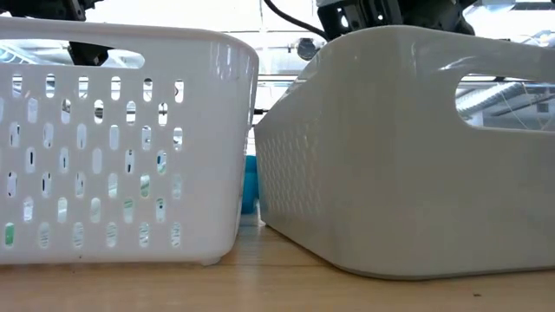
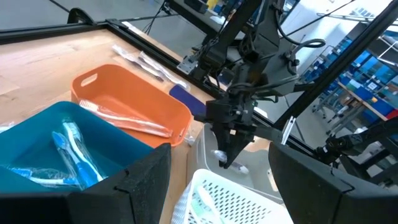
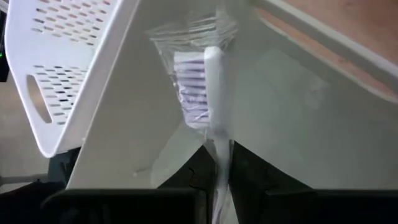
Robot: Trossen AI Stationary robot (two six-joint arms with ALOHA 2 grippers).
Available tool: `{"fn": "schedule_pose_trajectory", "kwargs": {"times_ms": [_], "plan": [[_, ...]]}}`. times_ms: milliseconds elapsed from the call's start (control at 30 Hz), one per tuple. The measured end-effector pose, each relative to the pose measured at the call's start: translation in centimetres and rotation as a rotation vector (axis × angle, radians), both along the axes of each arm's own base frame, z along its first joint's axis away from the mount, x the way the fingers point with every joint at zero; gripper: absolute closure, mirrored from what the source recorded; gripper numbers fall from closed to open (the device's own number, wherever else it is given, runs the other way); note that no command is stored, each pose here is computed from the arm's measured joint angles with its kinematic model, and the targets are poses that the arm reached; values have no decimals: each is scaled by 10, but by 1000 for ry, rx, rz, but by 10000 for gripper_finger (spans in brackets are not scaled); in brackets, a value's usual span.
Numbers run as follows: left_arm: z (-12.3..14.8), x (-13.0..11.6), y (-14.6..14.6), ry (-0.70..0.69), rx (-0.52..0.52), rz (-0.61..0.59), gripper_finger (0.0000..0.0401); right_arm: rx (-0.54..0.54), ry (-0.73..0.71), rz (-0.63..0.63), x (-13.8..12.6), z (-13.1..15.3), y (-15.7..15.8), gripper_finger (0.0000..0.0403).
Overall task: Pick & Place Toothbrushes
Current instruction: Put the purple toothbrush into the gray bin
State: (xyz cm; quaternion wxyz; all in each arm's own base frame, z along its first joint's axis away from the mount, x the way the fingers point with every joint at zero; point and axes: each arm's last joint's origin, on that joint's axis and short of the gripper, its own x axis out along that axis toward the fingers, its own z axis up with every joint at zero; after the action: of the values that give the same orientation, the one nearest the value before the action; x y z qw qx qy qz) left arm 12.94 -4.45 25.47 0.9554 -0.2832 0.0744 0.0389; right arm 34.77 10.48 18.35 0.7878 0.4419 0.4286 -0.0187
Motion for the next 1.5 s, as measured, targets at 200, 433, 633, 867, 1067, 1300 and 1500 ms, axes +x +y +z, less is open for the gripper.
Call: {"fn": "schedule_pose_trajectory", "kwargs": {"times_ms": [200, 433, 633, 867, 1067, 1300, 1500], "plan": [[0, 0, 0, -1, -1, 0, 130, -6, -7, 8, 0, 0, 0, 336], [0, 0, 0, -1, -1, 0, 130, -6, -9, 6, 0, 1, 0, 263], [0, 0, 0, -1, -1, 0, 130, -4, -49, 10, -3, 13, -1, 246], [1, 0, 0, -7, -3, -4, 130, 3, -135, 22, -14, 45, -4, 269], [1, 0, 0, -14, -4, -5, 130, -6, -130, 17, -34, 69, -7, 300], [2, 1, 0, -19, -7, -4, 130, -166, 47, -96, -76, 82, -15, 346], [2, 0, 0, -20, -5, 3, 130, -326, 131, -261, -108, 94, -32, 382]]}}
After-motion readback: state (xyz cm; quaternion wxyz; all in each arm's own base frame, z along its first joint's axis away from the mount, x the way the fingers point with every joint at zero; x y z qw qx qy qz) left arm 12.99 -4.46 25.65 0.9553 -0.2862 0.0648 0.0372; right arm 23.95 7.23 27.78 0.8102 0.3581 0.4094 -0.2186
